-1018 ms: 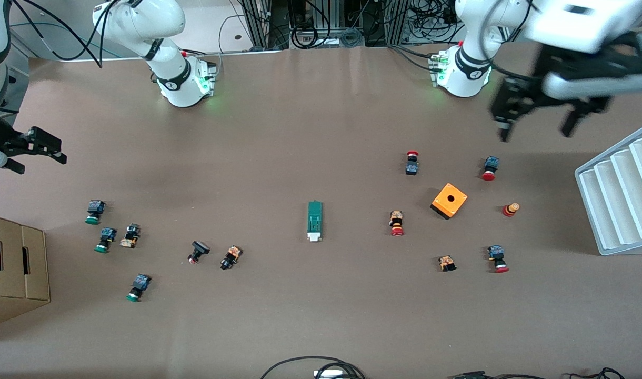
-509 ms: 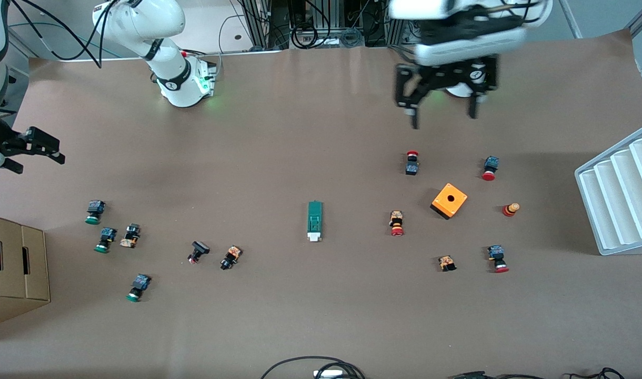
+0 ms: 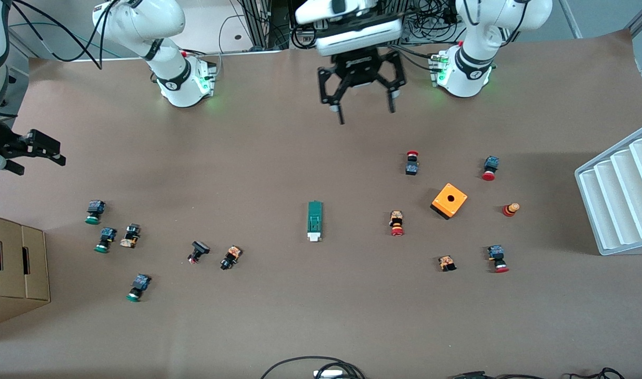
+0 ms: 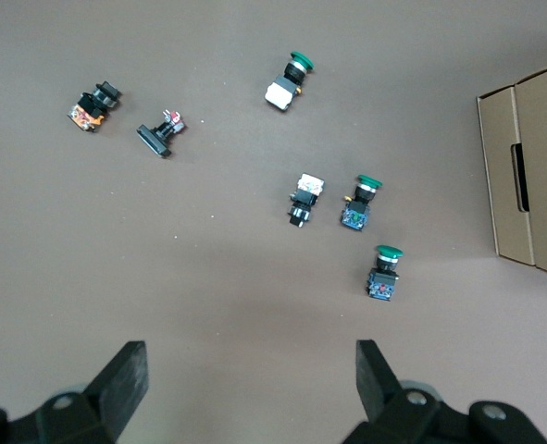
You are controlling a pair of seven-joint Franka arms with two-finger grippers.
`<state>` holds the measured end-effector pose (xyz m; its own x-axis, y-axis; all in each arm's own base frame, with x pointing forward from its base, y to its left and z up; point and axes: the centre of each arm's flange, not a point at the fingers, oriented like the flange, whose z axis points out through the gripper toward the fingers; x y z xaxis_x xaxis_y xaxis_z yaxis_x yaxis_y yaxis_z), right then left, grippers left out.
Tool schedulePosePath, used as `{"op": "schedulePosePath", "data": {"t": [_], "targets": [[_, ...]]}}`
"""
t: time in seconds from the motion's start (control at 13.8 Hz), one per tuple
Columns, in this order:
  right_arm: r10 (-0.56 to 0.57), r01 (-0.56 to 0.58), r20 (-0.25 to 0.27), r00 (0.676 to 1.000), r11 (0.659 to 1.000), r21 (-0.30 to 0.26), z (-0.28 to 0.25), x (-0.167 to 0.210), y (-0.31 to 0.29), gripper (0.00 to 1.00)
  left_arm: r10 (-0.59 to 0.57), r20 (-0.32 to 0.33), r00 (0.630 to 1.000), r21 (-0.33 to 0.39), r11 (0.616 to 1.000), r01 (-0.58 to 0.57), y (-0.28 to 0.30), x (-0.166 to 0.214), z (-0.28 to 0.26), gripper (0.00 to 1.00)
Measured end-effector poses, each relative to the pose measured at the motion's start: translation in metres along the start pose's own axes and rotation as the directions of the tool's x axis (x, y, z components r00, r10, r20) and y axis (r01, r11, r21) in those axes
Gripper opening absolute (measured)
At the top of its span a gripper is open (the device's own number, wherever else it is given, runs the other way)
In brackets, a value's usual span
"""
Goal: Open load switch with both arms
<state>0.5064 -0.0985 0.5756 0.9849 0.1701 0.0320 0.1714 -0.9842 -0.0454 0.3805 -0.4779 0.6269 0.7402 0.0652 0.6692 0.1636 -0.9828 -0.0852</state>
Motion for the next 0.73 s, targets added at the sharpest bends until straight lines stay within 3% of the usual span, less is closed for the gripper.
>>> {"op": "schedulePosePath", "data": {"t": [0.73], "targets": [[-0.012,0.012,-0.003,1.000,1.000,-0.002,0.000,0.003,-0.006,1.00,-0.096,-0.180,0.979,-0.049,0.995,0.088,0.061,-0.144,0.030,1.00]]}}
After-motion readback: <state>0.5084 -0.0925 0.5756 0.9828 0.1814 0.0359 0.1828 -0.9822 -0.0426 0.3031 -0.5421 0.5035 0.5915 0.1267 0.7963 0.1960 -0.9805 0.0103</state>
